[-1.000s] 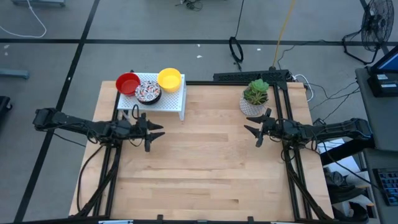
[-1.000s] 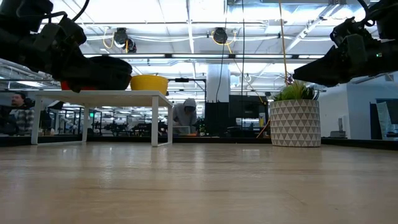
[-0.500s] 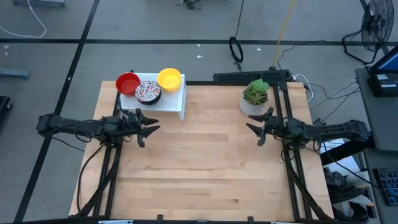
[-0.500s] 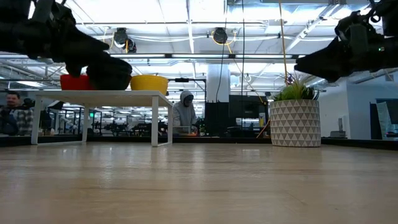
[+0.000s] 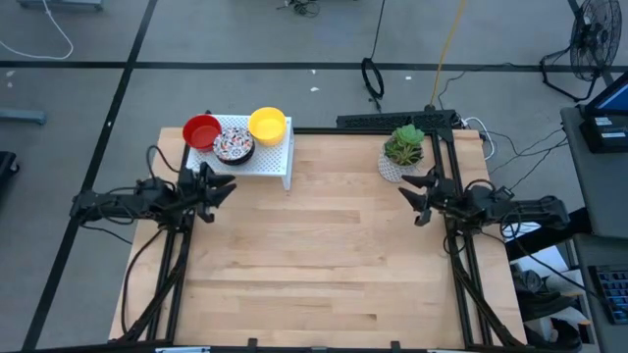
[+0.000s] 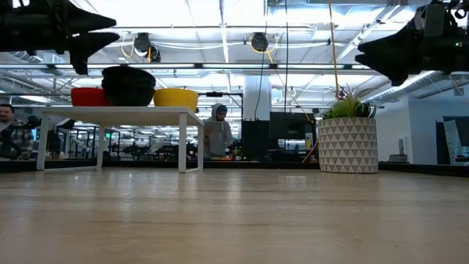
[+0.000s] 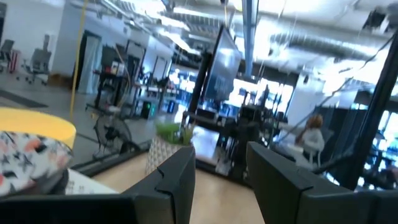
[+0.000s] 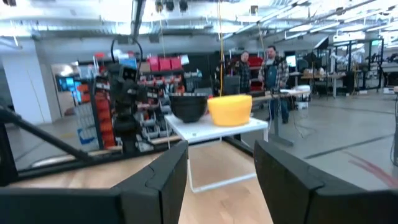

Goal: Pick & Place Mini bowls
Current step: Return to Home Position

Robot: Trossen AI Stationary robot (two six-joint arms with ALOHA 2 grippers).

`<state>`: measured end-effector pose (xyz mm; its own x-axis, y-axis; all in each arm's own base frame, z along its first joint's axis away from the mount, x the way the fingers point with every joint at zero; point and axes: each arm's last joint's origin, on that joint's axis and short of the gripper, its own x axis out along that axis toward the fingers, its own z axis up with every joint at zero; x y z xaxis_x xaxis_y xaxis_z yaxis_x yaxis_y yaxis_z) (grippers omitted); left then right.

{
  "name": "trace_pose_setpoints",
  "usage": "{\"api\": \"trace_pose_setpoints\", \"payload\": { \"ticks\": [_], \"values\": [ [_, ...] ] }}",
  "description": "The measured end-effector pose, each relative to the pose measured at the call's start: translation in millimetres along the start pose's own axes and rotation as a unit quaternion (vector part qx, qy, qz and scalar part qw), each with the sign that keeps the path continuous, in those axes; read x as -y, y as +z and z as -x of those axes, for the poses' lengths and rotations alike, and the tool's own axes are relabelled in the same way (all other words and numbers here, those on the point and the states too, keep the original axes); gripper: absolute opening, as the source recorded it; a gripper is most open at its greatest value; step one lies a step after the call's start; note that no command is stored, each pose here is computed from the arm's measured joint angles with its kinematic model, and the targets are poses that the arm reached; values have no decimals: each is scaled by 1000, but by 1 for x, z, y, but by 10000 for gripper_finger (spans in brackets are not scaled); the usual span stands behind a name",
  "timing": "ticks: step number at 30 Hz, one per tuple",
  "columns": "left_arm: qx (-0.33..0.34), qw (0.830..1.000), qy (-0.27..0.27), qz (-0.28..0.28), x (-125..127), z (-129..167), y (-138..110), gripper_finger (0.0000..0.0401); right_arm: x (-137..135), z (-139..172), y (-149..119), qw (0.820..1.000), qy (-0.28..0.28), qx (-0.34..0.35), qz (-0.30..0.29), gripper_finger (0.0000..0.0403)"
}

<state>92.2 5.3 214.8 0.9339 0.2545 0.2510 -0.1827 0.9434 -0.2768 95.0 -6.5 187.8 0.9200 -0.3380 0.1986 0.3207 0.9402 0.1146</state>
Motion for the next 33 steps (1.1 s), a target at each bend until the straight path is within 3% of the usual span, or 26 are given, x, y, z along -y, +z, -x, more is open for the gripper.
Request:
{"api": "trace_pose_setpoints", "payload": {
  "ticks": [7, 33],
  "values": [
    [38, 999, 4, 7, -2, 6, 8, 147, 1, 2, 4, 1000, 1, 22, -9, 171],
    [24, 1000, 8, 3, -3, 5, 5, 147, 1, 2, 4, 1000, 1, 18, -7, 171]
  ]
}}
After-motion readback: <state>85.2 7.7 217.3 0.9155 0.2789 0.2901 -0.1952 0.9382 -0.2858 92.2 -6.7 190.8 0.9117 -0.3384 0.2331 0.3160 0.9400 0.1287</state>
